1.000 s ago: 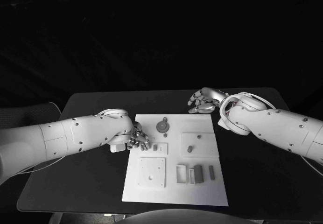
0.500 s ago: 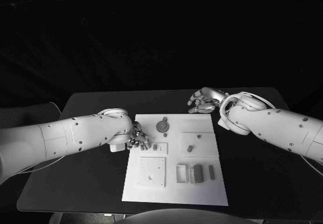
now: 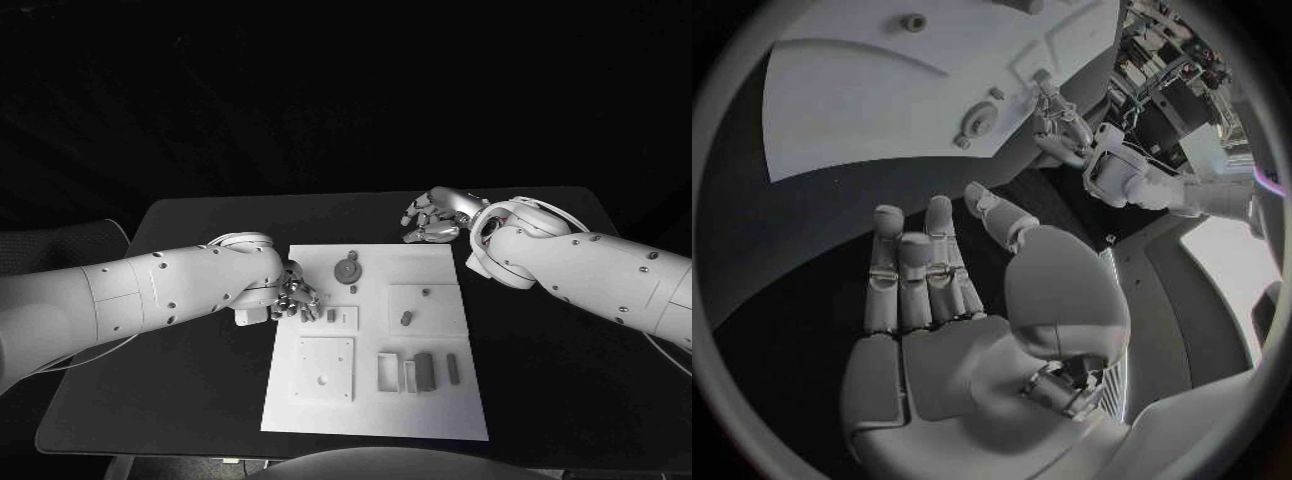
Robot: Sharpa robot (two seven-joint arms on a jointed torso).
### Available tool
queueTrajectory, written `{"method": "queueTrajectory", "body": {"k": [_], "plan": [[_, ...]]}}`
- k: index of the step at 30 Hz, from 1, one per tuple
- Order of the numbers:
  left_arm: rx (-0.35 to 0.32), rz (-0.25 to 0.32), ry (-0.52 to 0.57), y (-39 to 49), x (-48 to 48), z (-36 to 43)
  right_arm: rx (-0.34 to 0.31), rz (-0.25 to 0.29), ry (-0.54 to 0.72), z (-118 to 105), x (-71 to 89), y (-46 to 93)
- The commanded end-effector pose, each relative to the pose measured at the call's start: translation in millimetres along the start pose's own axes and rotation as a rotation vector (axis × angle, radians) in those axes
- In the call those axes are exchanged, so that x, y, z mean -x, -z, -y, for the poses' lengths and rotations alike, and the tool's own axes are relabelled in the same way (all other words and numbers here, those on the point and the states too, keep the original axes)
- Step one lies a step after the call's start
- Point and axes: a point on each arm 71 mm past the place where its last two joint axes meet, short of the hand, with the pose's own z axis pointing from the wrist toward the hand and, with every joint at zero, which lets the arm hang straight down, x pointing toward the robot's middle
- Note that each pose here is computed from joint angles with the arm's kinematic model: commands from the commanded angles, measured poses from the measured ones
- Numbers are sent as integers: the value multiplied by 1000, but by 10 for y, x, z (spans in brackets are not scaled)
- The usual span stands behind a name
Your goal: Assemble the parts on the task board
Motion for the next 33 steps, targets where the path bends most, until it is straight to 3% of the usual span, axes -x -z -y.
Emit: {"method": "queueTrajectory", "body": {"k": [1,33], "plan": [[-3,-9,-10,0,-7,6,5,-13,-2,-10,-14,-1],[-16,16,-32,-7,8,52,6,-11,-3,-8,-16,1]]}}
